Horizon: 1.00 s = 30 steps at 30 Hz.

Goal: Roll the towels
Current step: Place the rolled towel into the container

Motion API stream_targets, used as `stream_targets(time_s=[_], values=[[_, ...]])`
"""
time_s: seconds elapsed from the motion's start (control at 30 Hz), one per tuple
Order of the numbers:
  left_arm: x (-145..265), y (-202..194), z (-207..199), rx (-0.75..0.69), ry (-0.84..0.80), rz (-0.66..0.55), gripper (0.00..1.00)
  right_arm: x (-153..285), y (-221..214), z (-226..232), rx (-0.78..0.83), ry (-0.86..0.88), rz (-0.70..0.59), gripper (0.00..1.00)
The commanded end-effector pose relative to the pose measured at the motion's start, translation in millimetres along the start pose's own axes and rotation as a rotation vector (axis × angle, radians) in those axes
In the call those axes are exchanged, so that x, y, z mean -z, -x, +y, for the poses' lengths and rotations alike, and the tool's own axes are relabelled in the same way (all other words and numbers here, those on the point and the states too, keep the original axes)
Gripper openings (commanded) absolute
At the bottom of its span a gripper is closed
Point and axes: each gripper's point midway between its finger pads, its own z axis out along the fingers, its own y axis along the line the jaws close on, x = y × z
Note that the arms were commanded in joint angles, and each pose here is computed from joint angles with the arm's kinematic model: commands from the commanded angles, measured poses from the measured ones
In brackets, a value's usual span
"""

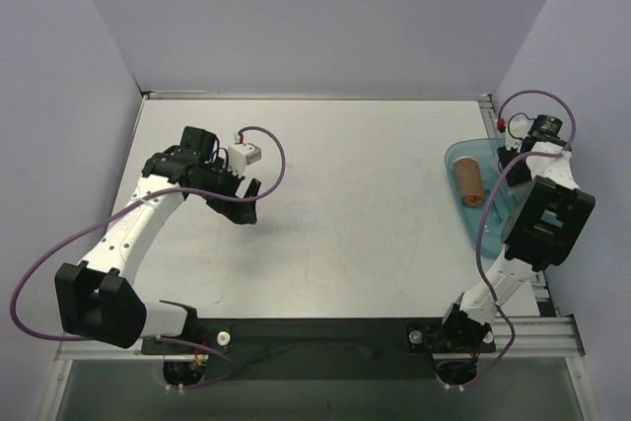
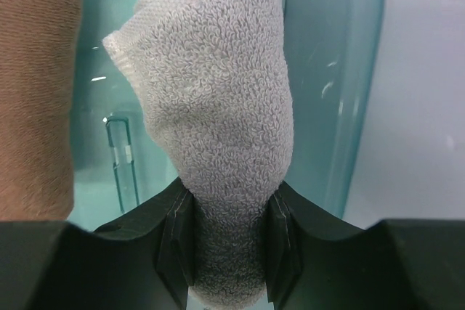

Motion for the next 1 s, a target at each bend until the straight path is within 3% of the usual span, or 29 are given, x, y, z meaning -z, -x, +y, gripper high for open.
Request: stream_targets(time_s=[0.0, 0.33, 0.83, 0.97], values=[[5.4, 8.9, 3.7, -0.014, 0.018, -0.007, 0.97, -13.7, 5.0, -9.4, 0.055, -0.077, -0.014, 0.0], [4.0, 6.8, 10.2, -0.022, 0.044, 0.013, 0.97, -43.1, 8.1, -8.2, 0.142, -0.19, 0.007, 0.0], [-0.2, 0.4, 14.5, -0.03, 0.053, 0.042, 0.97, -61.1, -16.5, -5.0, 0.102, -0.203, 0.083, 0.0], [-4.0, -3.7, 13.6, -0.02, 0.04, 0.055, 0.97, -63.8, -20.7, -2.7, 0.097, -0.201, 0.094, 0.09]])
